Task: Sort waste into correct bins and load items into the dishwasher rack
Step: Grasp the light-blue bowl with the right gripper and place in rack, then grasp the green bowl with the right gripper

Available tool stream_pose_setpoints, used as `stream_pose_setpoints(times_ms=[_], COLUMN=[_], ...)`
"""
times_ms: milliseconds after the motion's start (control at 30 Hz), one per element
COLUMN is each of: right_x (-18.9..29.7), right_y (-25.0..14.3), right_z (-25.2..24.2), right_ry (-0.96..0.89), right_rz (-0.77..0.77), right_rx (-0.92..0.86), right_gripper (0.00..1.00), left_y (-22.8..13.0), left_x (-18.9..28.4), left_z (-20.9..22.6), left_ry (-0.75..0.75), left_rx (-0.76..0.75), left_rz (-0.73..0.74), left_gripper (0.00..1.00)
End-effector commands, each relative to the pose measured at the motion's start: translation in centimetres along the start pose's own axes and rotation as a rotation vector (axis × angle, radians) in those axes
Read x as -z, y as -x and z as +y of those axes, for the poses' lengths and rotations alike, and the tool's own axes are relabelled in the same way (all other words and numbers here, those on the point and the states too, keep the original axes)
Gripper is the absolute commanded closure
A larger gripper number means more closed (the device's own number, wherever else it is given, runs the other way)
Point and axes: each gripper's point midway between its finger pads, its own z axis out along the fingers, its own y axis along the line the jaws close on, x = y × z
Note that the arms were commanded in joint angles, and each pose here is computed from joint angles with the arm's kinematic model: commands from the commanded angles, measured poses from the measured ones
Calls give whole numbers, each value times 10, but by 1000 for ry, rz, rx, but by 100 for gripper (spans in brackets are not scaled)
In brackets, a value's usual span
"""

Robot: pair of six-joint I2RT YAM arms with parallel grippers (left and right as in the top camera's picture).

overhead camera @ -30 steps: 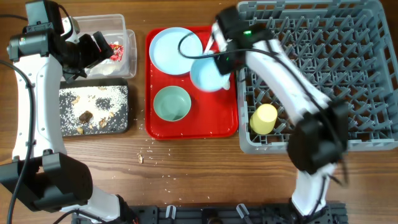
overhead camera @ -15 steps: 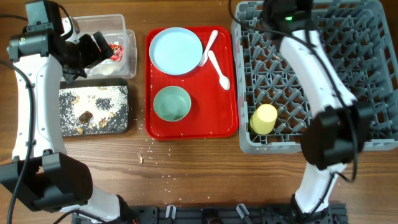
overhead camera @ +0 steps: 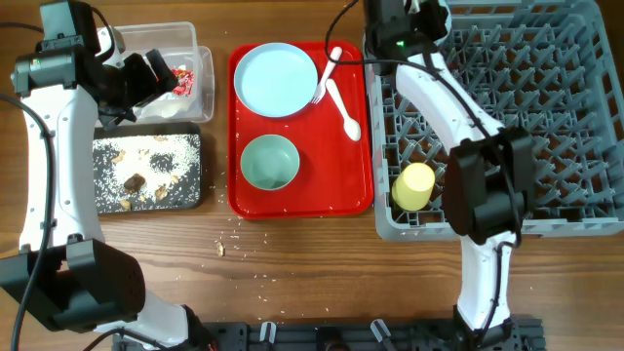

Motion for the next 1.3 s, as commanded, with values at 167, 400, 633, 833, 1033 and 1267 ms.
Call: stream_pose_setpoints(times_ms=[167,400,633,833,1033,1267], right_x=[12,49,80,136,287,296], right_y=[-11,-1,10,36,10,-76], right_z=[23,50,76,84,118,182], right_ry=[8,53,150,525,1513,1537], right_rz=[26,-25,-93,-203,-51,450], right_rx=[115,188,213,26,-132,-180], right_gripper=[94,59,23,9,0,15], left_y=[3,3,3,3,3,3], left_x=[4,4,4,4,4,4], left_z=[0,0,0,0,0,0], left_ry=[2,2,2,2,2,2], left_rx=[11,11,11,11,11,11], left_rz=[-15,-15,-15,-15,-15,-15], left_gripper=[0,0,0,0,0,0])
